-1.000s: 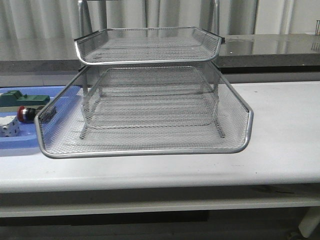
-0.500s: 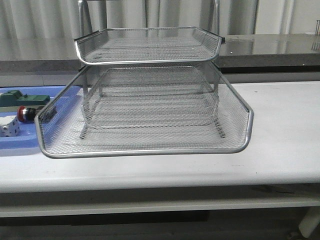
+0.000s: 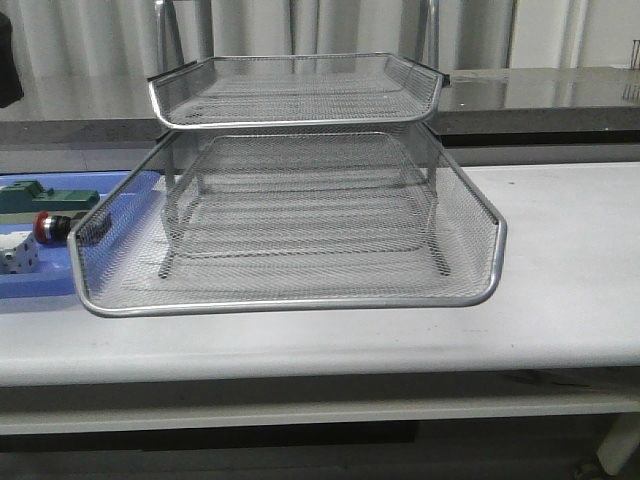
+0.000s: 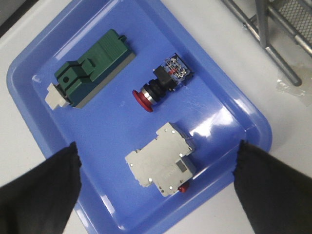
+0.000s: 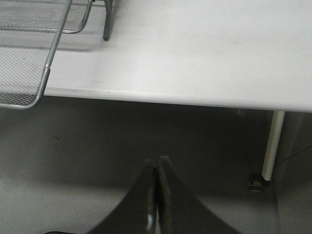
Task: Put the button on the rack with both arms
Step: 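Reach the left gripper into the blue tray and grasp the red push-button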
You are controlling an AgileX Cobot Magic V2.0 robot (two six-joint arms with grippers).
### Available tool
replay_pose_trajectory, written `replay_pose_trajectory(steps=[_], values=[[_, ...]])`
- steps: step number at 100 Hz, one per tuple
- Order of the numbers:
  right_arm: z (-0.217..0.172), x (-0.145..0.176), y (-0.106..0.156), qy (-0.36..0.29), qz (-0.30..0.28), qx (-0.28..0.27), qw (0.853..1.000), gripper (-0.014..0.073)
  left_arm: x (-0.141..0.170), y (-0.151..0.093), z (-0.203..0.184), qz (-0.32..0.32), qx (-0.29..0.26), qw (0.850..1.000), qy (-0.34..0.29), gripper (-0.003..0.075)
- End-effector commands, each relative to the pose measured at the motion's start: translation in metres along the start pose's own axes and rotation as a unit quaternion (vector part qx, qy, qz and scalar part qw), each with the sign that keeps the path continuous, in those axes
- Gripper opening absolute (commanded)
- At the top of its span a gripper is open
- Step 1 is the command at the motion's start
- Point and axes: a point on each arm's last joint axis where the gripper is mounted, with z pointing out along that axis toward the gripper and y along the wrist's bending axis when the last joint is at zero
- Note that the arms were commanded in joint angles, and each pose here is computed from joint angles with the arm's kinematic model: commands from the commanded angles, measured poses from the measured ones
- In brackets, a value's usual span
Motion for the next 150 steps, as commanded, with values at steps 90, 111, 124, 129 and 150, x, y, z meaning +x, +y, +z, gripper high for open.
replay_pose_trajectory(steps=[90, 111, 124, 129, 150], values=[[-0.006, -0.012, 0.000, -0.041, -0.003, 0.001, 0.999, -0.0067, -0.038, 0.025, 0.103, 0.071, -0.014, 0.997, 0.010, 0.0605], [-0.006, -0.012, 0.000, -0.041, -0.003, 0.001, 0.999, -0.0067, -0.040, 0.021, 0.115, 0.078, -0.010, 0.997, 0.012, 0.0605], [-0.006, -0.012, 0.000, -0.041, -0.003, 0.001, 0.999, -0.0067, -0.045, 0.019, 0.115, 0.082, -0.016, 0.996, -0.001, 0.0605], [-0.006, -0.012, 0.000, -0.041, -0.003, 0.001, 0.999, -0.0067, -0.047, 0.017, 0.115, 0.092, -0.018, 0.996, -0.005, 0.0605], [-0.006, -0.012, 0.000, -0.041, -0.003, 0.001, 0.999, -0.0067, -0.050, 0.015, 0.115, 0.097, -0.023, 0.995, -0.013, 0.0605]])
